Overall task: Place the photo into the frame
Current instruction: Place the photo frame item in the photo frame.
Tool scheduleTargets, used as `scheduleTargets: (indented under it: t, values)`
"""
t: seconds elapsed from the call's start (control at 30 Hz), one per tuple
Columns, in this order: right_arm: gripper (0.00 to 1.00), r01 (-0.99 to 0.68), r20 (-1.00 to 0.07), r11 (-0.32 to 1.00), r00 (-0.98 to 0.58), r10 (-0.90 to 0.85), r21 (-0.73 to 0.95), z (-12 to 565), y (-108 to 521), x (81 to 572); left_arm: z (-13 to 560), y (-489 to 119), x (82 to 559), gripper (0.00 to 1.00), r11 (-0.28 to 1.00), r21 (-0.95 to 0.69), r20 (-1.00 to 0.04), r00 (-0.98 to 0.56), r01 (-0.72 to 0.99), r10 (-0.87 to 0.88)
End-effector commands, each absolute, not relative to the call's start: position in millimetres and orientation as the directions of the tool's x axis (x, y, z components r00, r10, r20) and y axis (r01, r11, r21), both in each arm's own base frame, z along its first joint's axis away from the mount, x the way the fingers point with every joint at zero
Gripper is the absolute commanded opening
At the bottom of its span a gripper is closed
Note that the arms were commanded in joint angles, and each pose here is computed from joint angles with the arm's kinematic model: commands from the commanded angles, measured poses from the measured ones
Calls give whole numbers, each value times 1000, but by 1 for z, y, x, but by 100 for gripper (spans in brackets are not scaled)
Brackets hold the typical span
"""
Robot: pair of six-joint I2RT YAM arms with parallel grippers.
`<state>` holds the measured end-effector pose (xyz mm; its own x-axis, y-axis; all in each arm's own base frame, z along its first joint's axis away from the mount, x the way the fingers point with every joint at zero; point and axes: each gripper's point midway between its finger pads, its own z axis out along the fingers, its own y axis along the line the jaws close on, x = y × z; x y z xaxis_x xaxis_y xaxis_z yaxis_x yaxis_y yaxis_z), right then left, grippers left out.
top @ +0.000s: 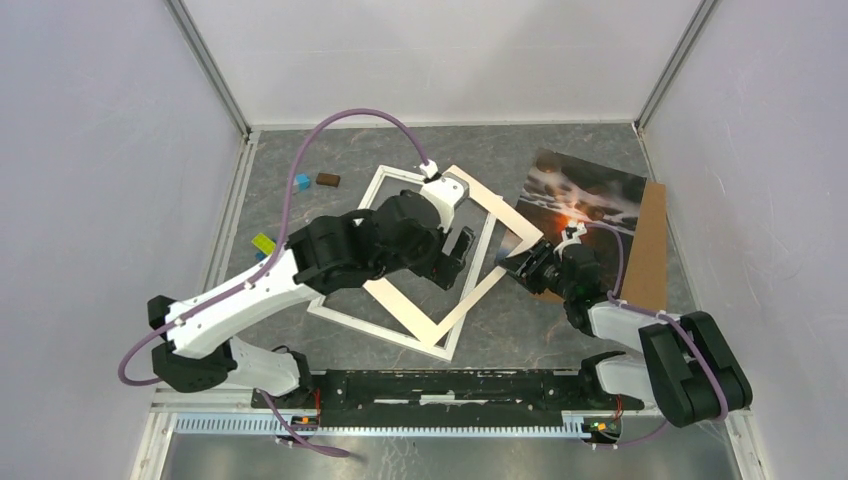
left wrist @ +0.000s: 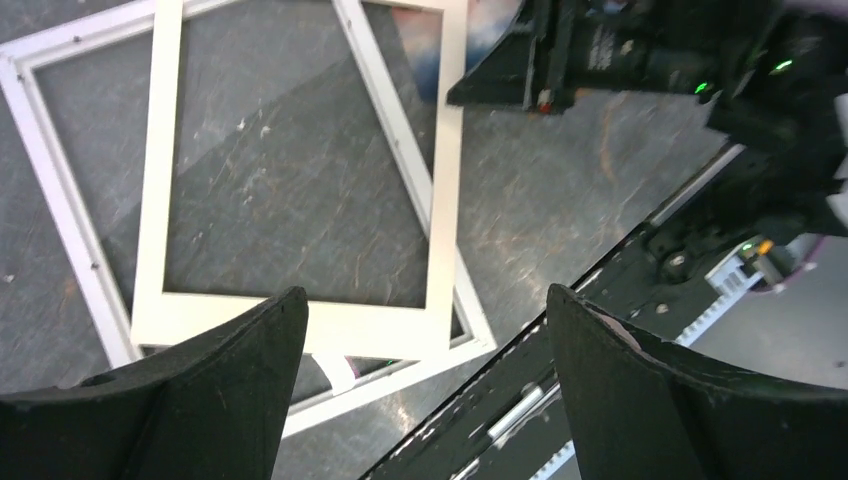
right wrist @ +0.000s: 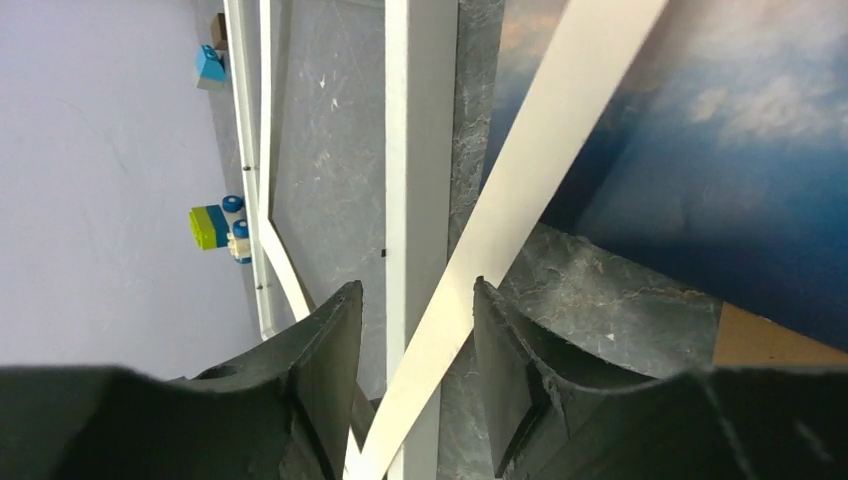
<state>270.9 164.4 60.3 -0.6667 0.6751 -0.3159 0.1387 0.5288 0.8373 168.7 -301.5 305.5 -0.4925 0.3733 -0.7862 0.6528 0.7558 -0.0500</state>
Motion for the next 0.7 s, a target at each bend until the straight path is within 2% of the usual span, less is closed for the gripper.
scheduleTargets:
  t: [0.0,0.2,0.23,0.3,0.67]
  values:
    - [51,47,-375,527,-651,660,848,73,170,286,350,-320,174,95,671,-94,-882,-374,735,287]
    - [54,56,-342,497,-660,670,866,67,176,292,380,-319,191,96,667,-33,-939,-251,745,234]
    - [58,59,-351,506,-652,672,860,66,175,292,382,-319,194,96,667,-18,-945,-230,745,231]
    - [63,75,-360,522,-639,679,850,64,171,291,381,-317,199,96,672,4,-951,-204,741,231]
    - [65,114,-336,533,-661,671,838,51,170,275,355,-298,214,97,720,84,-962,-132,689,238]
